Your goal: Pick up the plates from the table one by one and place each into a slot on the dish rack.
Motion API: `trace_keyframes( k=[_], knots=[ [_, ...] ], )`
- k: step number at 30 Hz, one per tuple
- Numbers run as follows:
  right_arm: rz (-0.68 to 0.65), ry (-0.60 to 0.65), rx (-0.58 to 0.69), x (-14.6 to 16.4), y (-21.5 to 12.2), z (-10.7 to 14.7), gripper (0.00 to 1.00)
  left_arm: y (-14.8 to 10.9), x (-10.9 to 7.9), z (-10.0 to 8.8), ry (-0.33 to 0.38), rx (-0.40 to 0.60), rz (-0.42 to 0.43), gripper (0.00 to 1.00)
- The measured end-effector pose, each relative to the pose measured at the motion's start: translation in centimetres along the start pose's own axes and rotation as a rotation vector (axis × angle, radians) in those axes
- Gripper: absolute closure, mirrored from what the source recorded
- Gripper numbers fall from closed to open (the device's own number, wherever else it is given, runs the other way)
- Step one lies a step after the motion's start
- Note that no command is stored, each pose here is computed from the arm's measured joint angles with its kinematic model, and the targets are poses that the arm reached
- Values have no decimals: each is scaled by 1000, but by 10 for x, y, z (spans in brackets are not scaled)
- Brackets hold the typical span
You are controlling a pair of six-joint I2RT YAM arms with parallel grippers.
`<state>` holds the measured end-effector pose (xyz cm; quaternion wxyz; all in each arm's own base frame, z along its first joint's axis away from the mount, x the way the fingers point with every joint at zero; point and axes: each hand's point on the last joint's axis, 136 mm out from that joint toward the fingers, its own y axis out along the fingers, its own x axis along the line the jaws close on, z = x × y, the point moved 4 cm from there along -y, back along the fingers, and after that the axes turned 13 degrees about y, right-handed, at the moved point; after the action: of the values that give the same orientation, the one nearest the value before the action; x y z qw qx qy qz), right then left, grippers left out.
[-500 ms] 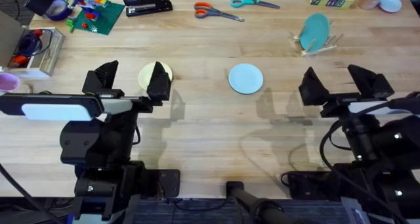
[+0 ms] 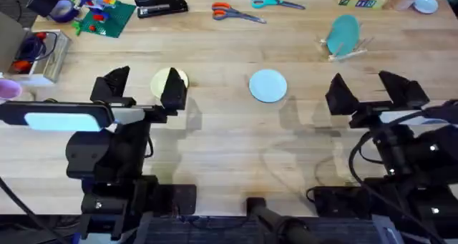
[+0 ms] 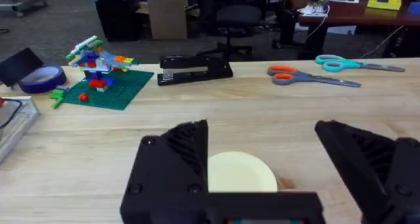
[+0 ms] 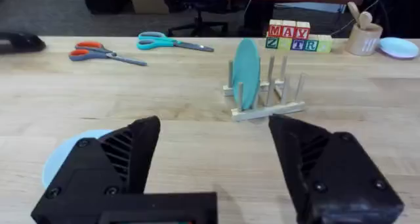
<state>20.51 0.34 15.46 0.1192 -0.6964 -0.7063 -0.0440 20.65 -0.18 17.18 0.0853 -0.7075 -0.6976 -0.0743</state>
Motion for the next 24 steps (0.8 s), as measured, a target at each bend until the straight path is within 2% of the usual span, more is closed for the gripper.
trace_keyframes(
  k=[9,13,15,20,24],
  knots=[
    [-1,0,-4,0,0,-2,7,0,0,0,0,0,1,8],
    [-8,1,18,4,-5,-9,7,-4,1,-4,0,41,10,8],
    [-14,1,14,8,-11,-22,7,-9,4,-16,0,49,12,8],
    [-32,-2,-36,21,-35,-73,7,-33,16,-70,1,16,4,8],
    [-28,-2,-18,29,-50,-104,7,-51,25,-110,0,13,3,8]
  ],
)
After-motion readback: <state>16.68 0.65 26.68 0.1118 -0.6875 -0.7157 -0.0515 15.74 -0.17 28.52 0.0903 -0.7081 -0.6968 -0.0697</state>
